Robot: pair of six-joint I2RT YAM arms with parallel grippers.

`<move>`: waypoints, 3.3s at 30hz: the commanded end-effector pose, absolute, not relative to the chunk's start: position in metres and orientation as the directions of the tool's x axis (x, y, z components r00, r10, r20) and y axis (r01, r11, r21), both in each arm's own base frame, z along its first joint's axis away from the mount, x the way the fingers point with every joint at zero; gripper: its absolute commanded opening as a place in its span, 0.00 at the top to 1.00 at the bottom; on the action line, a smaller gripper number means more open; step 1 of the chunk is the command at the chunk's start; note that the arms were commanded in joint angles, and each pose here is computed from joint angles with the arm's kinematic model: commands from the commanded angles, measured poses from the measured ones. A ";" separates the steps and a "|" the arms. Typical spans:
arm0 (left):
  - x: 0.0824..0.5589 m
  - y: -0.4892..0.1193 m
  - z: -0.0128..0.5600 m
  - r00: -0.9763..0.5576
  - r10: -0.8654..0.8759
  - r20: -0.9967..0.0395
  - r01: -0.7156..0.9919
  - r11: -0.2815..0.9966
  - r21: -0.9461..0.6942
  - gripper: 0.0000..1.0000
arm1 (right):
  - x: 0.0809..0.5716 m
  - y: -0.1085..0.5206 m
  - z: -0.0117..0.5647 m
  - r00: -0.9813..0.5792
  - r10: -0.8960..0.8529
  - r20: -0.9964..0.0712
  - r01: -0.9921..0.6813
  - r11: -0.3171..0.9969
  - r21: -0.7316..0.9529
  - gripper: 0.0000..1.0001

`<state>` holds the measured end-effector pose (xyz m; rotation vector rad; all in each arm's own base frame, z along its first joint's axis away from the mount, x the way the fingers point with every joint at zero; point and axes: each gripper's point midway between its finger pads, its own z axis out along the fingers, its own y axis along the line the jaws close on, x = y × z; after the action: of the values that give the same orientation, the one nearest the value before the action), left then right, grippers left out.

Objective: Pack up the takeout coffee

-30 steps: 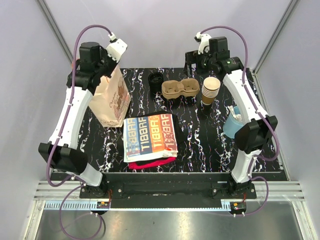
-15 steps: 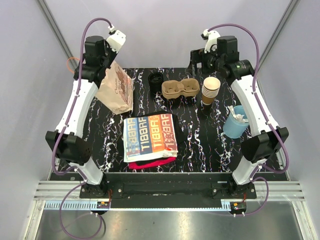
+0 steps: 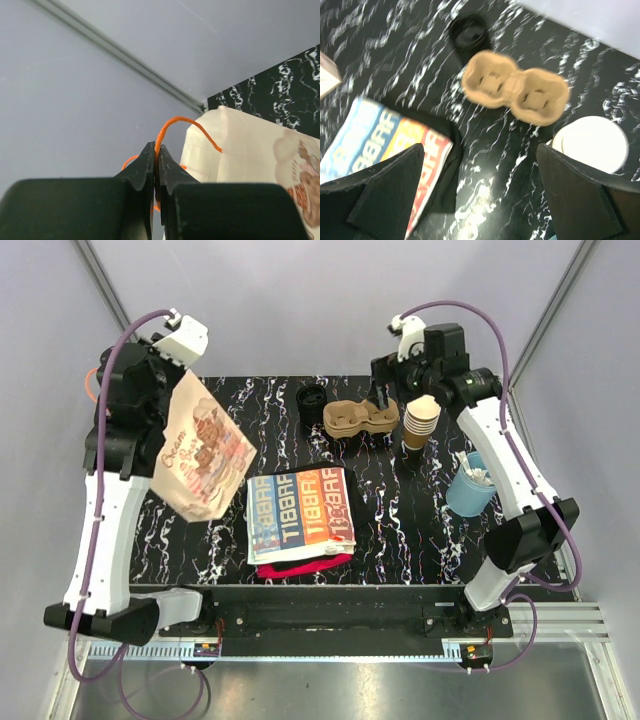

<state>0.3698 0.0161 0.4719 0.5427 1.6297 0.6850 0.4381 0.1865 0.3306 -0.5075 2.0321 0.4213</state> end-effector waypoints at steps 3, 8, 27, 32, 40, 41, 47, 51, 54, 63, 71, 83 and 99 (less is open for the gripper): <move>0.333 0.042 0.459 -0.289 0.737 -0.611 -0.021 0.634 0.773 0.95 | 0.385 0.219 0.317 -0.348 -0.404 -0.846 -0.712 0.701 -0.042 0.00; 0.311 0.057 0.432 -0.382 0.740 -0.554 -0.010 0.596 0.803 0.95 | 0.344 0.240 0.267 -0.339 -0.564 -0.753 -0.818 0.572 -0.059 0.00; 0.274 0.098 0.424 -0.527 0.686 -0.502 -0.190 0.480 0.856 0.96 | 0.234 0.292 0.137 -0.357 -0.766 -0.534 -0.931 0.338 0.136 0.00; 0.278 0.097 0.406 -0.546 0.703 -0.456 -0.145 0.456 0.878 0.96 | 0.221 0.302 0.113 -0.360 -0.796 -0.487 -0.932 0.326 0.157 0.00; 0.287 0.086 0.387 -0.537 0.724 -0.433 -0.107 0.451 0.886 0.94 | 0.211 0.321 0.085 -0.381 -0.816 -0.434 -0.925 0.335 0.182 0.00; 0.288 0.082 0.389 -0.524 0.724 -0.448 -0.113 0.463 0.879 0.94 | 0.211 0.323 0.079 -0.389 -0.819 -0.422 -0.921 0.340 0.189 0.00; 0.293 0.067 0.392 -0.496 0.738 -0.457 -0.105 0.472 0.876 0.87 | 0.222 0.337 0.058 -0.437 -0.809 -0.392 -0.899 0.391 0.196 0.00; 0.294 0.062 0.398 -0.484 0.740 -0.466 -0.117 0.474 0.873 0.85 | 0.236 0.349 0.050 -0.451 -0.798 -0.400 -0.892 0.415 0.179 0.00; 0.291 0.063 0.409 -0.474 0.730 -0.492 -0.151 0.484 0.862 0.85 | 0.247 0.360 0.046 -0.458 -0.787 -0.414 -0.888 0.430 0.165 0.00; 0.287 0.060 0.426 -0.439 0.750 -0.495 -0.134 0.490 0.861 0.85 | 0.283 0.394 0.028 -0.498 -0.753 -0.430 -0.860 0.493 0.133 0.00; 0.276 0.068 0.456 -0.439 0.764 -0.473 -0.175 0.444 0.879 0.86 | 0.321 0.433 0.032 -0.509 -0.701 -0.500 -0.840 0.530 0.112 0.00; 0.261 0.073 0.471 -0.416 0.775 -0.475 -0.188 0.438 0.879 0.88 | 0.410 0.510 0.055 -0.399 -0.584 -0.707 -0.820 0.573 -0.011 0.00; 0.272 0.037 0.457 -0.304 0.802 -0.515 -0.065 0.522 0.851 0.91 | 0.381 0.435 0.270 -0.225 -0.478 -0.849 -0.844 0.531 -0.075 0.00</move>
<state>0.2661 0.0553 0.4491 0.6287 1.7029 1.0875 0.3948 0.4679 0.1107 -1.1390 2.1205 0.4355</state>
